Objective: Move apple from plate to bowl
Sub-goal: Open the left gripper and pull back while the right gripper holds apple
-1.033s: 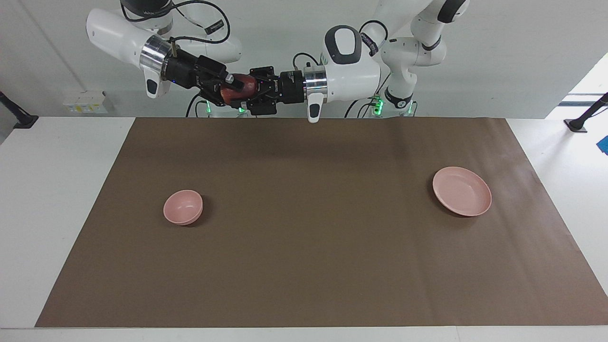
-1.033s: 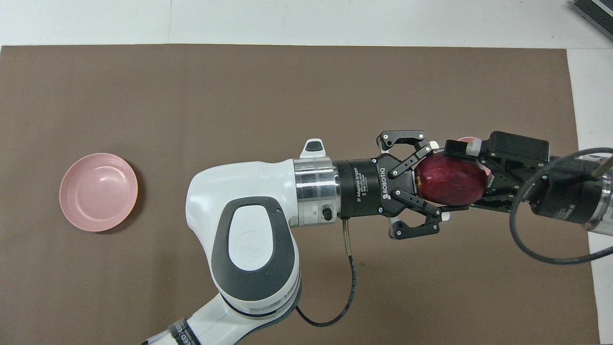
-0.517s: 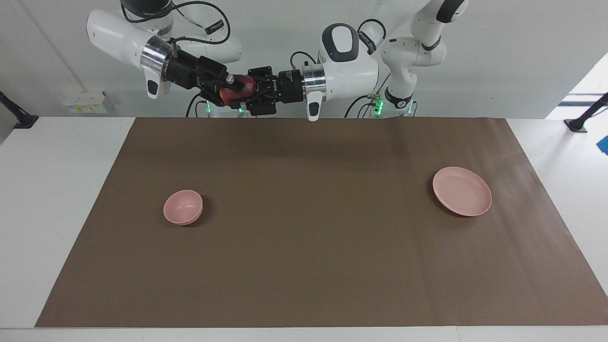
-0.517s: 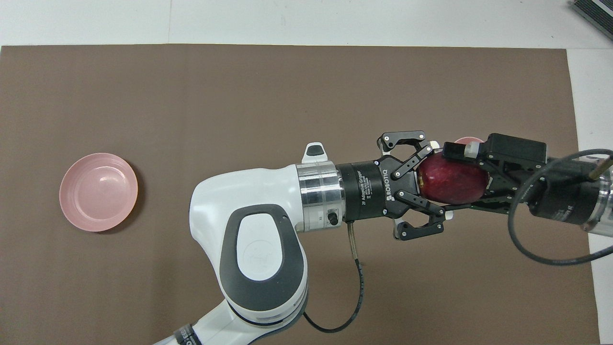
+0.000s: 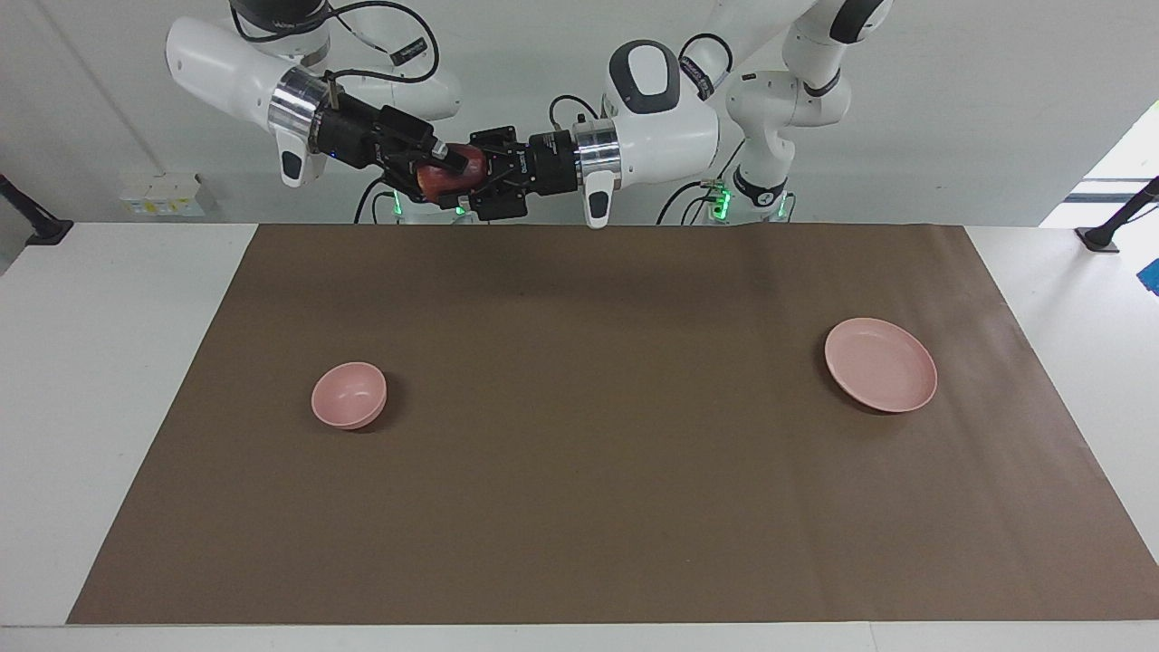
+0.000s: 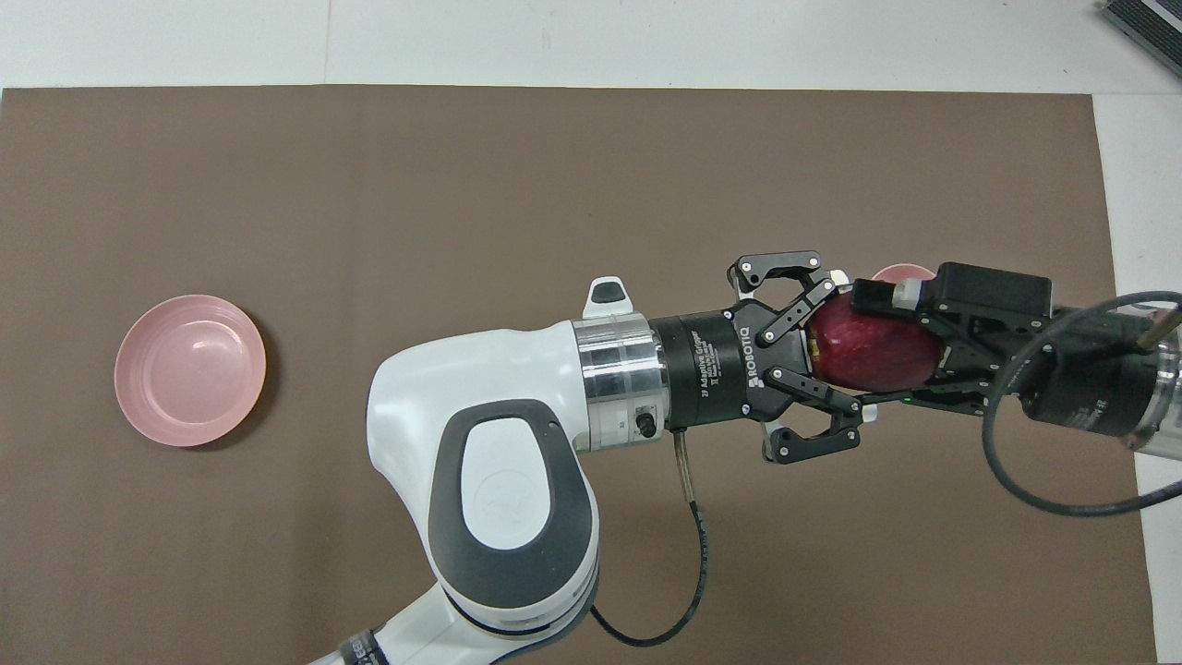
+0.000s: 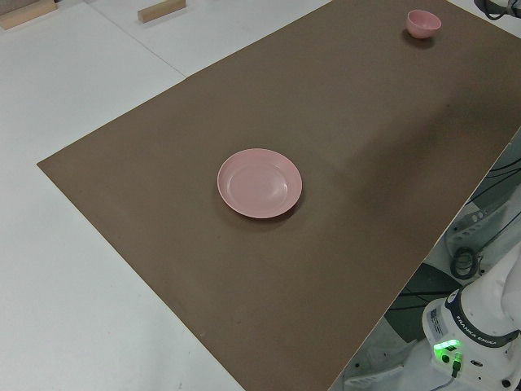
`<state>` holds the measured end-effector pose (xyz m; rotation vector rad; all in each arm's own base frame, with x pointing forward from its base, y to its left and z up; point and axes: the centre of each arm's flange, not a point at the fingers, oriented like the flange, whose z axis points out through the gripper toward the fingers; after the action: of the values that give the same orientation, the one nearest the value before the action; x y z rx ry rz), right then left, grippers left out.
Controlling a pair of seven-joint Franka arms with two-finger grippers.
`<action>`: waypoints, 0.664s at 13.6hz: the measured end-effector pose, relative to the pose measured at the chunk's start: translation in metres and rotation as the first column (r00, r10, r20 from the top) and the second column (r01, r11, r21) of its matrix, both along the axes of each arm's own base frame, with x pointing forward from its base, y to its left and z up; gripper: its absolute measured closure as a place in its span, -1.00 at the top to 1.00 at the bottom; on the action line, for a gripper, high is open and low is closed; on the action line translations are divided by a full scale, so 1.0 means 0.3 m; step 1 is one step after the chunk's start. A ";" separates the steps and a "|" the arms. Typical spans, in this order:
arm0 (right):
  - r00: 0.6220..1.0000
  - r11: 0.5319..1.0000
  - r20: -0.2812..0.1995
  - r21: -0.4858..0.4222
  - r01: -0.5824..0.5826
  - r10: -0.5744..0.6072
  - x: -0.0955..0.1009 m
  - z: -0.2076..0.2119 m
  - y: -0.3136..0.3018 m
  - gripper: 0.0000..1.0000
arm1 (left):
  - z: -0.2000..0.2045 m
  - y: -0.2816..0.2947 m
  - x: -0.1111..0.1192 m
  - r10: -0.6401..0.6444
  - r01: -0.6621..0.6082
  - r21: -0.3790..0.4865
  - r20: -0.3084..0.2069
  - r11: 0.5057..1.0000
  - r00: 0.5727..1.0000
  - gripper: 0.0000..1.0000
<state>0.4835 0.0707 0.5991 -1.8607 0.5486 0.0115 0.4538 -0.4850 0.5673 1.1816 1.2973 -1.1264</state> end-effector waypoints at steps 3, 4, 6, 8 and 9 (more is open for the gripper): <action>1.000 1.000 -0.009 0.003 0.004 -0.004 -0.001 0.000 -0.001 0.60 | 0.000 0.000 0.000 0.001 -0.001 -0.001 -0.006 1.000 1.000 0.53; 1.000 1.000 -0.013 0.003 0.004 -0.004 -0.002 0.002 0.003 0.56 | -0.002 -0.002 -0.002 -0.001 0.001 0.001 -0.005 1.000 1.000 0.70; 1.000 1.000 -0.013 0.001 0.005 -0.005 -0.004 0.005 0.000 0.56 | -0.003 -0.004 -0.004 -0.003 0.003 0.002 -0.005 1.000 1.000 1.00; 1.000 1.000 -0.013 -0.017 0.003 -0.004 -0.004 0.001 -0.005 0.56 | -0.007 -0.005 -0.006 -0.003 0.003 0.004 -0.006 1.000 1.000 1.00; 1.000 0.999 -0.014 -0.042 0.000 -0.001 -0.005 -0.004 -0.016 0.56 | -0.010 -0.003 -0.003 0.000 0.000 0.006 -0.007 1.000 1.000 1.00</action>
<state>0.4819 0.0658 0.5977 -1.9029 0.5629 0.0130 0.4528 -0.4858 0.5644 1.1824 1.3067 -1.1281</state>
